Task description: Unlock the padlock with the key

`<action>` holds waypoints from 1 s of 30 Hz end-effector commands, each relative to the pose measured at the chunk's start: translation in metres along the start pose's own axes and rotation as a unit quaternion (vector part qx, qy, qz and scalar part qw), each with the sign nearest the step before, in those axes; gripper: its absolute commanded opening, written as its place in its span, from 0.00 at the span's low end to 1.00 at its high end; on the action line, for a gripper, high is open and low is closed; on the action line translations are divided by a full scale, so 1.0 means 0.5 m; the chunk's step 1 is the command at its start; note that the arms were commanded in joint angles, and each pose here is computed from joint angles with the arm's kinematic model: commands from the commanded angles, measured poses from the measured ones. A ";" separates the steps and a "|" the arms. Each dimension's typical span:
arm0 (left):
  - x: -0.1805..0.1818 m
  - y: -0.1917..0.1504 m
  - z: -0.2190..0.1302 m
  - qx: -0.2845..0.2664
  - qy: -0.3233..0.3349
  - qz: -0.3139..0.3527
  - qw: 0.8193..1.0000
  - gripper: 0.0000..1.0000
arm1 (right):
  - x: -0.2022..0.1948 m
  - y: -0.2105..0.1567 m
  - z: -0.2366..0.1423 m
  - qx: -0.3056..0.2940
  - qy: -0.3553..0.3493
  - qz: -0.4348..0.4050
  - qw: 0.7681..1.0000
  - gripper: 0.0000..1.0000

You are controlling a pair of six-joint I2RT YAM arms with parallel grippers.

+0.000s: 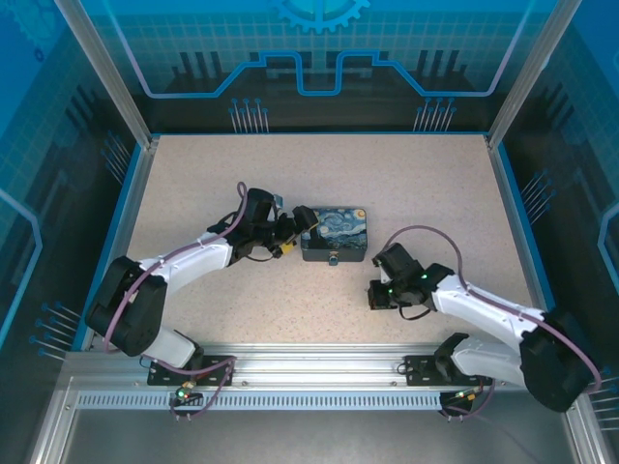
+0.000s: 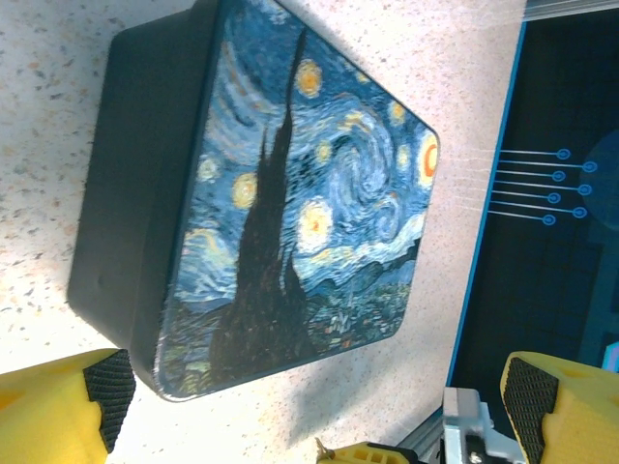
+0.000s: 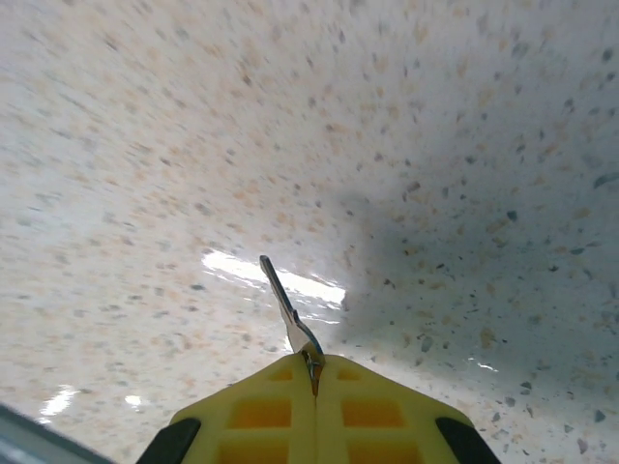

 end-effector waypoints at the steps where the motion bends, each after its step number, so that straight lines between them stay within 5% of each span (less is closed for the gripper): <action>1: -0.021 -0.008 -0.005 0.005 -0.034 0.005 0.999 0.99 | 0.012 0.004 -0.023 0.002 0.056 0.019 0.998 0.00; 14: -0.122 -0.042 0.031 0.019 -0.165 0.050 0.985 0.98 | 0.103 0.080 -0.110 -0.024 0.185 0.048 0.981 0.00; 30: -0.129 -0.086 0.097 0.044 -0.233 0.034 0.971 0.52 | 0.146 0.135 -0.128 -0.026 0.240 0.088 0.966 0.00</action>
Point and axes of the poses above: each hand's point on the last joint's axis, 136 mm out from that joint toward the fingers, its own z axis out along the fingers, its own x axis along the line the jaws close on, y = z × x, the point moved 6 cm from there along -z, back along the fingers, and after that the axes turned 15 degrees about z, right-handed, at the moved point
